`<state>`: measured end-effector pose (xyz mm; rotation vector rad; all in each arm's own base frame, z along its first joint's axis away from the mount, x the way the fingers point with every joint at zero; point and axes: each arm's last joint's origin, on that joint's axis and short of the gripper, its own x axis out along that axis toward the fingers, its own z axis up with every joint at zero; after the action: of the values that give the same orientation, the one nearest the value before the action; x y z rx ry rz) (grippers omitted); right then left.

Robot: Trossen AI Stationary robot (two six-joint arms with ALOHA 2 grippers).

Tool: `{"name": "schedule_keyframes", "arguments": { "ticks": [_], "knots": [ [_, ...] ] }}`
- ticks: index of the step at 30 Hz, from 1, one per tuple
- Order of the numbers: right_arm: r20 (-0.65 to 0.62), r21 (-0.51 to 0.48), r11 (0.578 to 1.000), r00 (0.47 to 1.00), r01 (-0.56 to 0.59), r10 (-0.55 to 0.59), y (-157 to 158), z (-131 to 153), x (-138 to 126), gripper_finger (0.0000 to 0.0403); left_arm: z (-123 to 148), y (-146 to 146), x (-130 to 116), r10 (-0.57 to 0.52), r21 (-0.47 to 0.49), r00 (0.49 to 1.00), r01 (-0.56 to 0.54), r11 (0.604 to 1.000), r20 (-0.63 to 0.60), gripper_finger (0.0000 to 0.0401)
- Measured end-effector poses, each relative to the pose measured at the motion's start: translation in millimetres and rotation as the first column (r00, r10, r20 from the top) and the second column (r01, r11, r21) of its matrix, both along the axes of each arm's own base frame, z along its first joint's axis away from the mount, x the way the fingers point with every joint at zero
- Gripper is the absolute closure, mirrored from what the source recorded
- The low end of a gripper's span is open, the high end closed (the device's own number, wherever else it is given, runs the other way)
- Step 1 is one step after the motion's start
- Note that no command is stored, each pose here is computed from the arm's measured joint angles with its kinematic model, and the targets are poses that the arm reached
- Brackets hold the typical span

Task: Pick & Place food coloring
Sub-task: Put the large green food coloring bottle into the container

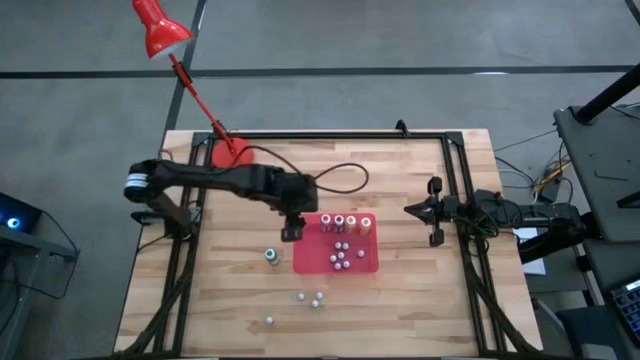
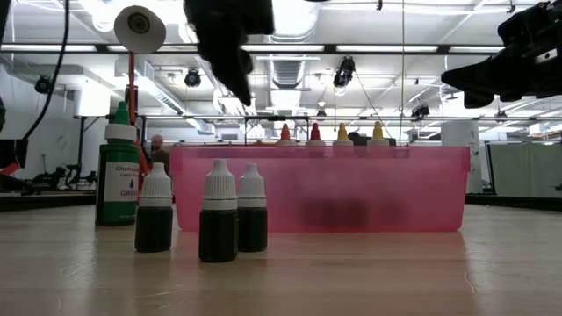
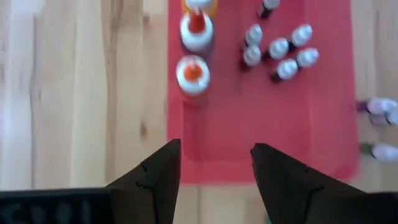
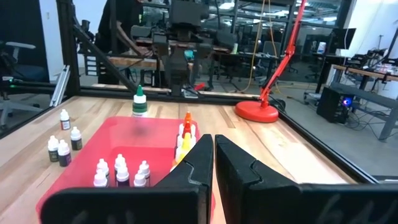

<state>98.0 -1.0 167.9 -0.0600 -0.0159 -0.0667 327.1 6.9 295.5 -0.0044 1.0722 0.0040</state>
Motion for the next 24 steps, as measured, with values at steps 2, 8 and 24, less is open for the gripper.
{"name": "schedule_keyframes", "arguments": {
  "ticks": [2, 8, 24],
  "knots": [
    [0.001, 0.0, 1.0, 1.0, 0.0, 0.0, 0.0, 0.0, 0.0, 0.0394, 0.3, -3.4, -11.7, 0.011, -0.012, 1.0, -0.011, 1.0, -0.001, 0.0231],
    [-0.001, 0.0, 1.0, 1.0, 0.0, 0.0, 0.0, -0.1, 0.0, 0.0394, 0.9, -15.4, -50.0, 0.05, -0.057, 0.999, -0.049, 0.997, 0.011, 0.0231],
    [-0.002, 0.0, 1.0, 1.0, 0.0, 0.0, 0.0, -0.2, 0.0, 0.0394, -10.1, -61.7, -119.2, -0.036, -0.146, 0.998, 0.043, 0.988, 0.049, 0.0231]
  ]
}}
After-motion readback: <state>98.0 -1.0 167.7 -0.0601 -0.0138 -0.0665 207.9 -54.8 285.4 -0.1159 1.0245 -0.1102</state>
